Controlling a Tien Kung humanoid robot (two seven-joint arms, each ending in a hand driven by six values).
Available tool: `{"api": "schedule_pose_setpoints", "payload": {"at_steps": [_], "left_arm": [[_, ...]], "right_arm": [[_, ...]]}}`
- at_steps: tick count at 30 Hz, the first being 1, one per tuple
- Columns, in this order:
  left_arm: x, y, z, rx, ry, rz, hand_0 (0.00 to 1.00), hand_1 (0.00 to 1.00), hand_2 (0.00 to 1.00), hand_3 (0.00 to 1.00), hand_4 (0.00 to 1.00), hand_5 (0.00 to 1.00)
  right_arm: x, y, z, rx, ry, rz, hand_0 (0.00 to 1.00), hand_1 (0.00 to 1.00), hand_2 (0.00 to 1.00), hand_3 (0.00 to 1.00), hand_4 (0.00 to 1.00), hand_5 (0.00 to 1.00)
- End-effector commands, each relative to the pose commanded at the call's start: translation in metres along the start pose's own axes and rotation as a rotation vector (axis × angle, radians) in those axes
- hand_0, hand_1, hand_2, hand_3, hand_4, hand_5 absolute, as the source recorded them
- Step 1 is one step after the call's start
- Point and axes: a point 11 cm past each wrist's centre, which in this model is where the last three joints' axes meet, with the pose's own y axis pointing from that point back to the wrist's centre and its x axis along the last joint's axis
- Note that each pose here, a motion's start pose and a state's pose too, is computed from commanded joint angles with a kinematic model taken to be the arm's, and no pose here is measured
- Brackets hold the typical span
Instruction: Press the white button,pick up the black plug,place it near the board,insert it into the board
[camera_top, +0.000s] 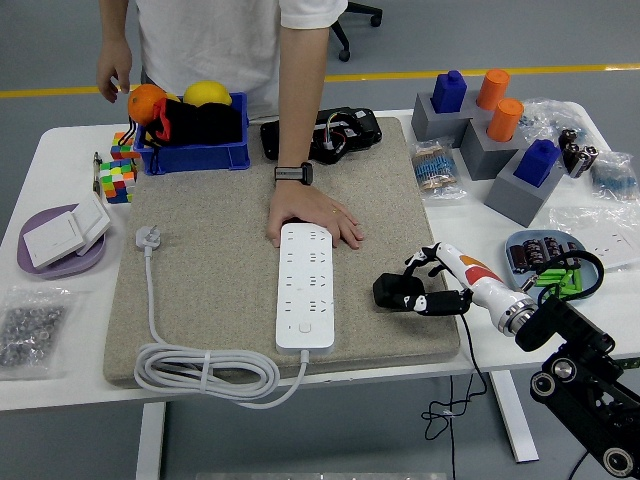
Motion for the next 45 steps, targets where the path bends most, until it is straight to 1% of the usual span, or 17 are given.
{"api": "schedule_pose_setpoints", "payload": {"at_steps": [2, 3, 8, 9, 14, 15, 33, 45], "left_arm": [[-0.0003, 0.0000, 0.0001, -0.001, 0.000, -0.001, 0.810, 0.778, 0.733, 0.783, 0.589, 0.528], [-0.0004, 0.0000, 0.0000, -0.001, 0.000, -0.001, 0.810, 0.777, 0.734, 0.783, 0.589, 0.527], [-0.0007, 0.0000, 0.0001, -0.001, -0.001, -0.002, 0.810, 0.777, 0.734, 0.783, 0.589, 0.527], [-0.0006, 0.0000, 0.0001, 0.000, -0.001, -0.001, 0.810, 0.777, 0.733, 0.783, 0.589, 0.527], [0.0004, 0.0000, 0.0000, 0.001, -0.001, 0.001, 0.810, 0.777, 0.733, 0.783, 0.589, 0.527], [0.0005, 0.0000, 0.0001, 0.001, -0.001, 0.001, 0.810, 0.777, 0.733, 0.783, 0.589, 0.527], [-0.0003, 0.0000, -0.0002, 0.000, -0.001, -0.001, 0.810, 0.778, 0.732, 0.783, 0.589, 0.528], [-0.0002, 0.0000, 0.0007, -0.001, -0.001, 0.000, 0.810, 0.778, 0.733, 0.783, 0.589, 0.527]], "right_arm": [[-0.0012, 0.0000, 0.0011, -0.005, 0.001, -0.003, 0.601, 0.699, 0.671, 0.463, 0.893, 0.211], [-0.0016, 0.0000, 0.0013, -0.006, 0.002, -0.004, 0.585, 0.688, 0.657, 0.464, 0.888, 0.195], [-0.0032, -0.0001, 0.0030, -0.015, 0.006, -0.014, 0.585, 0.688, 0.657, 0.464, 0.888, 0.195], [-0.0032, -0.0001, 0.0029, -0.015, 0.004, -0.015, 0.577, 0.670, 0.623, 0.462, 0.880, 0.175], [-0.0013, -0.0001, 0.0004, -0.006, -0.006, -0.015, 0.577, 0.670, 0.623, 0.462, 0.880, 0.175], [-0.0009, -0.0002, -0.0003, -0.004, -0.007, -0.014, 0.574, 0.668, 0.612, 0.453, 0.880, 0.162], [-0.0007, 0.0033, -0.0062, 0.004, -0.019, -0.026, 0.581, 0.666, 0.619, 0.456, 0.877, 0.151], [-0.0057, 0.0022, 0.0007, -0.013, -0.008, -0.035, 0.582, 0.666, 0.620, 0.453, 0.876, 0.147]]}}
